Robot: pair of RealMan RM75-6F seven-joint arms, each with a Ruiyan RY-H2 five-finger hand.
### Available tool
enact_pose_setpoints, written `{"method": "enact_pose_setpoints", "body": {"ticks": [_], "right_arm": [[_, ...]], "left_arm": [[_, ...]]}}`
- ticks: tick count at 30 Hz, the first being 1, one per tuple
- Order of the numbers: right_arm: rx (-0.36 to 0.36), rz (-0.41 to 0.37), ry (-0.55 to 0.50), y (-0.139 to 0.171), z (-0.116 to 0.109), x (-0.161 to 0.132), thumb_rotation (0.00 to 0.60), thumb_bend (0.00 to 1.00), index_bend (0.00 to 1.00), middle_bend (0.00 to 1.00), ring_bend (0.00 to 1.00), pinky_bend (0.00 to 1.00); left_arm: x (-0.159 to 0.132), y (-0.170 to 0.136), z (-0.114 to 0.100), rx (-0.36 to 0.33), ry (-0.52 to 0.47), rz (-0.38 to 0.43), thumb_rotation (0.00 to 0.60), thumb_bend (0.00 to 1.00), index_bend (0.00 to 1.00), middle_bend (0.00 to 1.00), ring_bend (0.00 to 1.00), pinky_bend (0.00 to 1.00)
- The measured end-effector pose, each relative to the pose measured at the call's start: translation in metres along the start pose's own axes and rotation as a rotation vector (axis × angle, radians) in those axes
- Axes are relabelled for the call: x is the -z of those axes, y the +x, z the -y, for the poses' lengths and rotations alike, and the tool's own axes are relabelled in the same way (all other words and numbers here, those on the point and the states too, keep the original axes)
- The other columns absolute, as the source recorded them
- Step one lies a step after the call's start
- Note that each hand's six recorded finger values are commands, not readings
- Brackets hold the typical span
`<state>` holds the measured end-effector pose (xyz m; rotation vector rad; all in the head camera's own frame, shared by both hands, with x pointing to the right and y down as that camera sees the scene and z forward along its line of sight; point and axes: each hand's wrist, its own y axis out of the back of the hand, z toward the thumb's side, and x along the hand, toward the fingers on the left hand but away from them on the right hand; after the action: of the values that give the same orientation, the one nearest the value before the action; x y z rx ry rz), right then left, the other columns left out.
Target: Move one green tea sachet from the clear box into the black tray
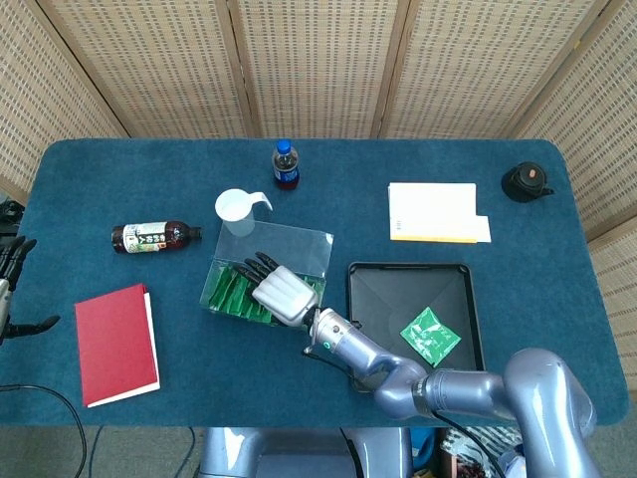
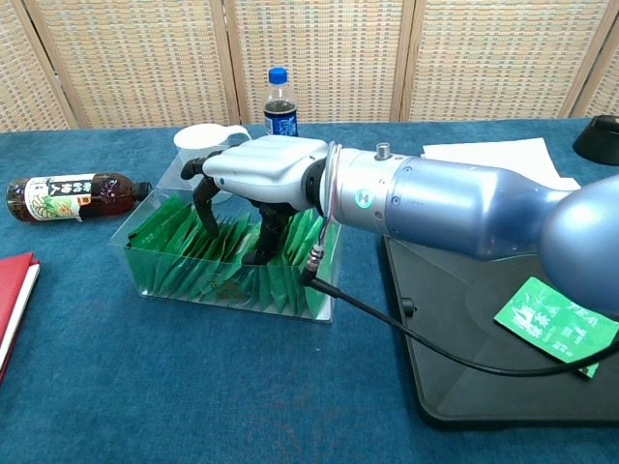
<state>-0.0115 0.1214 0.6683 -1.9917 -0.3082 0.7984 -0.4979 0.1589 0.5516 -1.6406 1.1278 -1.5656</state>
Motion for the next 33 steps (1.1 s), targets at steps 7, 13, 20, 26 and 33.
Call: {"method": "enact_pose_setpoints", "body": {"ticks": [7,13,20,26,33], "right_arm": [[0.006,0.006,0.005,-0.001,-0.002,0.002,0.600,0.41,0.47,0.11,0.00,0.00],[-0.001,0.020,-0.005,0.000,0.000,0.008,0.600,0.42,0.47,0.12,0.00,0.00],[-0.004,0.034,-0.025,-0.004,0.006,0.008,0.600,0.42,0.47,0.12,0.00,0.00],[0.002,0.056,-0.043,-0.009,0.009,0.011,0.600,0.42,0.47,0.12,0.00,0.00],[0.052,0.092,-0.096,-0.016,0.008,0.015,0.600,0.43,0.47,0.13,0.00,0.00]], "left_arm": [[0.001,0.001,0.000,0.001,-0.002,-0.002,0.600,0.08,0.00,0.00,0.00,0.00],[0.001,0.001,0.000,0.004,-0.003,-0.002,0.600,0.08,0.00,0.00,0.00,0.00],[0.001,0.001,0.000,0.003,-0.001,-0.001,0.600,0.08,0.00,0.00,0.00,0.00],[0.002,0.001,0.000,0.004,-0.007,-0.003,0.600,0.08,0.00,0.00,0.00,0.00],[0.003,0.002,-0.001,0.004,-0.010,-0.006,0.600,0.08,0.00,0.00,0.00,0.00]]}}
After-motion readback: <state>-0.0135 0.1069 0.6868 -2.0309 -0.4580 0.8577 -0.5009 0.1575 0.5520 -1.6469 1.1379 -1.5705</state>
